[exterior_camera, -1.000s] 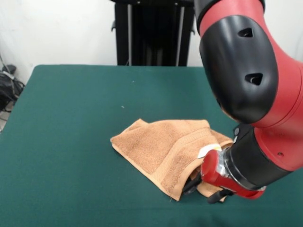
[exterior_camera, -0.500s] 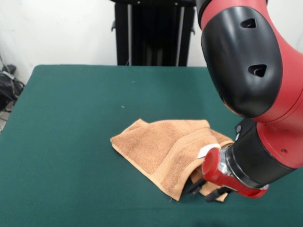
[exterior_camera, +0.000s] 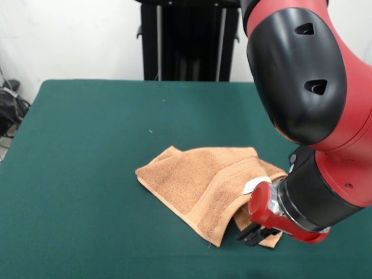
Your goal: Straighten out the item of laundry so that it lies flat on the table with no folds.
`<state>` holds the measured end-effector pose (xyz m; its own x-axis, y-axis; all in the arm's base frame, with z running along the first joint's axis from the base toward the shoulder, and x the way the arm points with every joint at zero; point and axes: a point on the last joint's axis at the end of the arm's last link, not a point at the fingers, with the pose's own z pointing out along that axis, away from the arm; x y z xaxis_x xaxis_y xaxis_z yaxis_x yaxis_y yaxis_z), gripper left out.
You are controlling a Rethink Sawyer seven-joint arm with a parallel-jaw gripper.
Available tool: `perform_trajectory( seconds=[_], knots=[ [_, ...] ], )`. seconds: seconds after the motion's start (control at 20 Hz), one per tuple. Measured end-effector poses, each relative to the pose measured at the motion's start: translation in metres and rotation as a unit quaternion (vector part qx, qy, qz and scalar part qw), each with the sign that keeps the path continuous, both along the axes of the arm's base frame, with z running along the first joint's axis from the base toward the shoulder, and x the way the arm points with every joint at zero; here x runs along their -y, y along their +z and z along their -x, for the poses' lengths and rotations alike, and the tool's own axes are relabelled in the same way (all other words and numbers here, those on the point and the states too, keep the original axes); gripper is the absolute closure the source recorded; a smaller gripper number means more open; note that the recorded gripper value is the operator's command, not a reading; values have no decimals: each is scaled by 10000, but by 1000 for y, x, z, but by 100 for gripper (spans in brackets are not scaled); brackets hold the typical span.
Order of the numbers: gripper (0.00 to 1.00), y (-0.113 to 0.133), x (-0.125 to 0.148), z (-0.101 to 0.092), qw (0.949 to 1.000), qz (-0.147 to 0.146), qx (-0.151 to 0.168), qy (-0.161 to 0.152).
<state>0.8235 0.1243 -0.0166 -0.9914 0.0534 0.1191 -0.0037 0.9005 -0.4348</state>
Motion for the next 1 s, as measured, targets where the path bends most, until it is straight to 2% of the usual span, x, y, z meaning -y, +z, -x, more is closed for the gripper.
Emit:
perform_trajectory(
  seconds=[1.0],
  knots=[
    [100,-2,-1,1,10000,-29,-16,-11]
  ],
)
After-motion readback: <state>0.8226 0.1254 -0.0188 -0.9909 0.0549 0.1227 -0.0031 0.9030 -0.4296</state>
